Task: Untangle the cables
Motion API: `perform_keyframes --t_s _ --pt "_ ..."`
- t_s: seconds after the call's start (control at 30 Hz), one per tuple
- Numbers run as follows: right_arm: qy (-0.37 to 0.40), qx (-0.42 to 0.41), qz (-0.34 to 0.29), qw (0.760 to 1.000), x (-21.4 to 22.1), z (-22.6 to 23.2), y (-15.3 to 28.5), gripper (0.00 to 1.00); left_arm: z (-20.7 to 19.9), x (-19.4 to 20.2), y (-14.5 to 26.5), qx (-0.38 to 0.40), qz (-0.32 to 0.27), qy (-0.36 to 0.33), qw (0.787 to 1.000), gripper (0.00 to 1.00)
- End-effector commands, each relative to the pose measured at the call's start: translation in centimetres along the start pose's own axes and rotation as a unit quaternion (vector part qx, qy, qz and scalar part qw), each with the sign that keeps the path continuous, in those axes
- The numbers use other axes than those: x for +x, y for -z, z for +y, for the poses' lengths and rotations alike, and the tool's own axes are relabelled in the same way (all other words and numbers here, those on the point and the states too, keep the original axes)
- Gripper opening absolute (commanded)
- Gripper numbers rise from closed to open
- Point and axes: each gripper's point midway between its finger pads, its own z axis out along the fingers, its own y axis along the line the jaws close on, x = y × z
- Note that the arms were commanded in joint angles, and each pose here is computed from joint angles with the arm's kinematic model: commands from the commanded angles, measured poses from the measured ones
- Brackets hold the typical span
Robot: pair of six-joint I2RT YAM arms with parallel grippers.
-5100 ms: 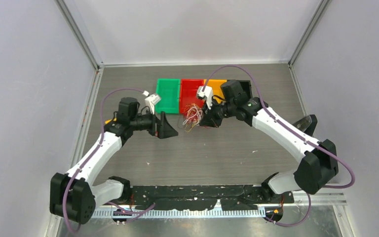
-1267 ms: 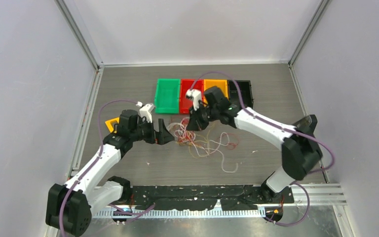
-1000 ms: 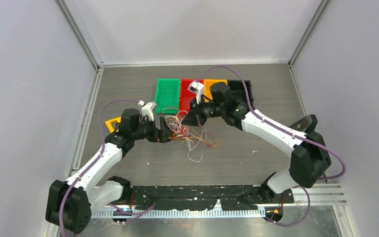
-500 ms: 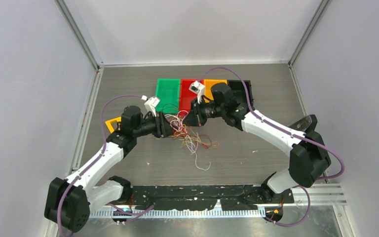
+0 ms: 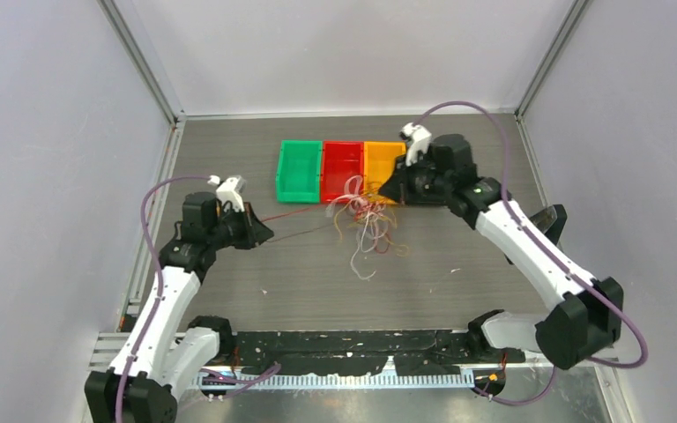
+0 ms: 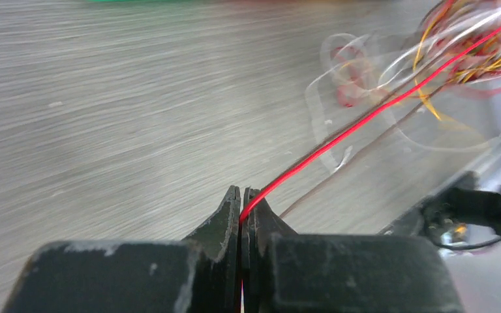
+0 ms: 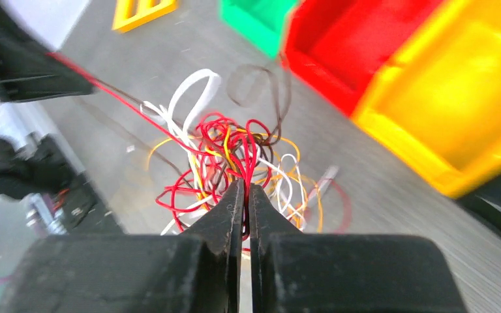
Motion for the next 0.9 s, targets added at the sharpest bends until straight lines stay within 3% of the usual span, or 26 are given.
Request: perform_keyframes --t_s 0.0,0.57,0.77,0.87 --pt "0.026 0.166 -0.056 0.984 -3.1 -7.2 6.9 0.05 5.4 0.4 3.7 -0.13 0.019 -0.038 0.991 0.0" --pt "0.024 0.298 0.006 0.954 0.9 -14.8 19.2 0.05 15.1 -4.0 14.2 -0.285 -0.001 -0.07 0.956 0.0" --pt "0.03 0.328 0.047 0.943 3.2 -17.3 21.1 0.05 15.9 -5.6 16.1 -0.296 -0.021 -0.08 0.952 0.0" --pt "0.031 0.286 0.081 0.954 5.2 -16.9 20.0 0.06 12.9 -6.6 15.4 -0.229 -0.04 -0.097 0.968 0.0"
